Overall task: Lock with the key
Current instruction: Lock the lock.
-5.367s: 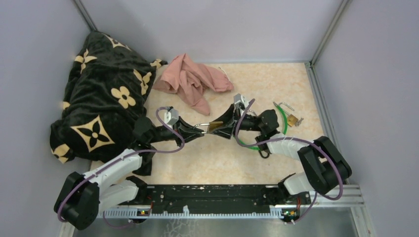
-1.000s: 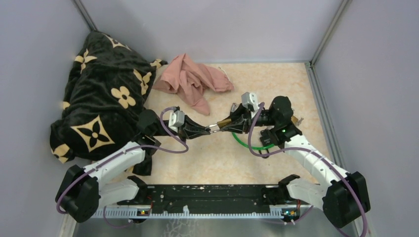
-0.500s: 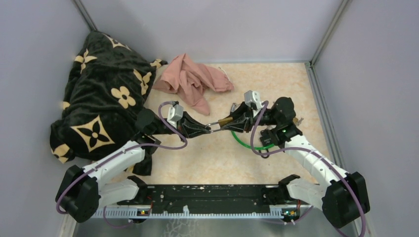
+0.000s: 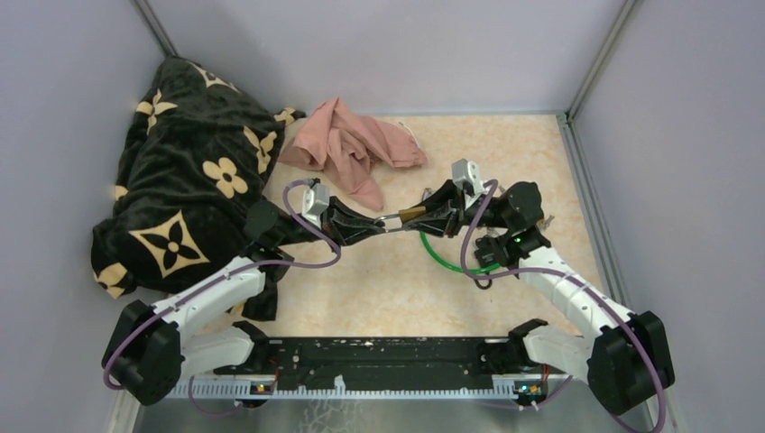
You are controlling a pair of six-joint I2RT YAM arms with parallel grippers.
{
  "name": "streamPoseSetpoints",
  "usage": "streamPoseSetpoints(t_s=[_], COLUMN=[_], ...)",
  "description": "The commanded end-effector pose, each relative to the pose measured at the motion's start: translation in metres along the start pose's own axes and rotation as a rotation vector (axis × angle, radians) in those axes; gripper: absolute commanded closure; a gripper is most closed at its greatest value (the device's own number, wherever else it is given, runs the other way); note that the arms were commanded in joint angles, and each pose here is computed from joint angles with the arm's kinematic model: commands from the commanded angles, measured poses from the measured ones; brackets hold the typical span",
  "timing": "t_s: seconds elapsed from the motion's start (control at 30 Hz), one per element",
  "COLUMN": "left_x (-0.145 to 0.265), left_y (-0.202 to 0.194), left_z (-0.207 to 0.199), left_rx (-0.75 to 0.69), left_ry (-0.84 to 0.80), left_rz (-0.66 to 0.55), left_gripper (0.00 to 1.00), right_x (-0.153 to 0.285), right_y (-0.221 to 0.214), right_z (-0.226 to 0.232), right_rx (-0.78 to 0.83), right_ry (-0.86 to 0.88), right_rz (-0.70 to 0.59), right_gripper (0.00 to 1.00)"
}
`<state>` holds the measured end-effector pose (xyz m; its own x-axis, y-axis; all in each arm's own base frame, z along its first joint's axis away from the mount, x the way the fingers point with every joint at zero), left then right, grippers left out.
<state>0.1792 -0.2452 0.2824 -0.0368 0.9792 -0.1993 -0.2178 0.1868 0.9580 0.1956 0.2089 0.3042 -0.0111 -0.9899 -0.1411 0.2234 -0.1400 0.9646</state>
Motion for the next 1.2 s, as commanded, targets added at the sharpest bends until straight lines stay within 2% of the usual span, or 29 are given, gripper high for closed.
streamPoseSetpoints(t_s=[0.0, 0.17, 0.23, 0.47, 0.6, 0.77, 0.9, 1.07, 1.17], left_x=[-0.015, -0.018, -0.02, -0.026, -0.025, -0.041, -0.045, -0.044, -0.046], left_y=[0.015, 0.013, 0.02, 0.05, 0.054, 0.056, 0.052, 0.059, 0.067], left_z=[-0.039, -0.04, -0.039, -0.017, -0.018, -0.044, -0.044, -0.044, -0.04], left_rx=[-0.041, -0.045, -0.106, -0.285, -0.267, -0.275, -0.216, -0.28, -0.315], left_ry=[-0.273, -0.335, -0.328, -0.143, -0.132, -0.21, -0.216, -0.206, -0.178], left_rz=[-0.067, -0.052, -0.089, -0.18, -0.197, -0.275, -0.252, -0.287, -0.313], left_gripper=[1.0, 1.0, 1.0, 1.0, 1.0, 1.0, 1.0, 1.0, 1.0], right_x=[-0.015, -0.02, -0.024, -0.016, -0.014, -0.028, -0.029, -0.027, -0.025], right_y=[0.032, 0.035, 0.03, 0.008, 0.003, 0.001, -0.002, -0.008, -0.028], right_z=[-0.024, -0.025, -0.024, -0.024, -0.027, -0.034, -0.034, -0.036, -0.043], right_rx=[0.134, 0.133, 0.111, 0.051, 0.037, 0.0, -0.017, -0.026, -0.077], right_ry=[-0.176, -0.144, -0.126, -0.167, -0.198, -0.163, -0.155, -0.173, -0.203], right_rz=[-0.163, -0.188, -0.184, -0.131, -0.111, -0.155, -0.17, -0.161, -0.145], right_gripper=[1.0, 1.0, 1.0, 1.0, 1.0, 1.0, 1.0, 1.0, 1.0])
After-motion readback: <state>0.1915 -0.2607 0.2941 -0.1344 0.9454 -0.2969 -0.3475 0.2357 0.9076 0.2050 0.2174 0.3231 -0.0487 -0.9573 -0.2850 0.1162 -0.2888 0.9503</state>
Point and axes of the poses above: each gripper's point midway between its finger pads, its own x axis back along the fingers, its own z axis along the line the jaws close on, y = z × x, the point moved 6 cm from there along x, back along the fingers, and after that the axes turned 15 degrees about -x, right-handed, at the moved point
